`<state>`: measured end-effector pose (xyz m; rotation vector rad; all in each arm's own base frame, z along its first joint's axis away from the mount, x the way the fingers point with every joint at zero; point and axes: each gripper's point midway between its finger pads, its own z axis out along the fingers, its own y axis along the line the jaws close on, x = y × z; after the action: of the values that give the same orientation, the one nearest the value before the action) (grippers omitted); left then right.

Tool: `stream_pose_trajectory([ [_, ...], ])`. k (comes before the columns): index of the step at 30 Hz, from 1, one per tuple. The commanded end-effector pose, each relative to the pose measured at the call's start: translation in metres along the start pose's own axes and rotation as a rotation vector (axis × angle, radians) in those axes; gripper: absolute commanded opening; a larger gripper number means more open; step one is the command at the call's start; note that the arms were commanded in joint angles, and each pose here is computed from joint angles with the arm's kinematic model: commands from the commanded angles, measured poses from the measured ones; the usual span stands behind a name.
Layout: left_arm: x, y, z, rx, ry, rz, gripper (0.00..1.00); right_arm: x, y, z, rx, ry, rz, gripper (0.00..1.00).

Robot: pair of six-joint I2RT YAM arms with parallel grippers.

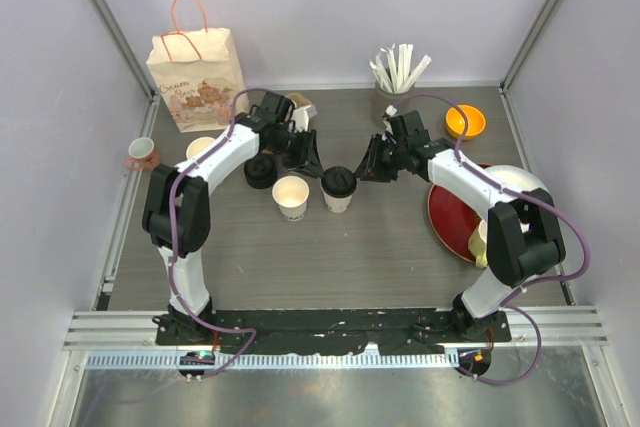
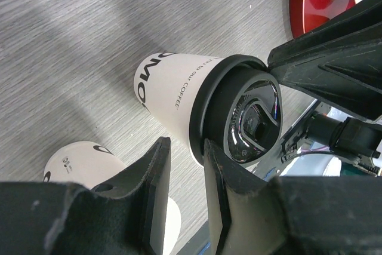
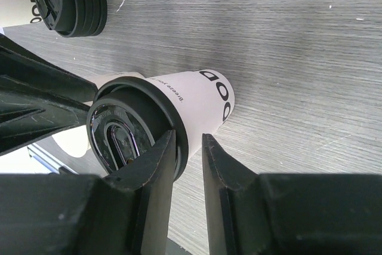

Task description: Pack the takeout coffee

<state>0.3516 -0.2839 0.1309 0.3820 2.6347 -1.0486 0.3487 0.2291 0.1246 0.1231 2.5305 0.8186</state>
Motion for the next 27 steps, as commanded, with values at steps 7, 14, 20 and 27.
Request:
stream_pose_trajectory([
  [7,-0.017,-0.025,-0.028,0.032,-0.066,0.055,0.32,-0.018,0.024,-0.023,-0.037,-0.065,-0.054,0.32],
  [14,-0.004,-0.019,-0.032,0.035,-0.056,0.009,0.32,-0.016,0.025,-0.025,-0.037,-0.062,-0.058,0.34],
  [20,-0.005,-0.028,-0.037,0.068,-0.072,-0.006,0.36,-0.022,0.036,-0.030,-0.058,-0.084,-0.074,0.41],
  [27,0.004,-0.021,-0.027,0.065,-0.050,-0.057,0.37,-0.015,0.038,-0.025,-0.068,-0.074,-0.077,0.51],
])
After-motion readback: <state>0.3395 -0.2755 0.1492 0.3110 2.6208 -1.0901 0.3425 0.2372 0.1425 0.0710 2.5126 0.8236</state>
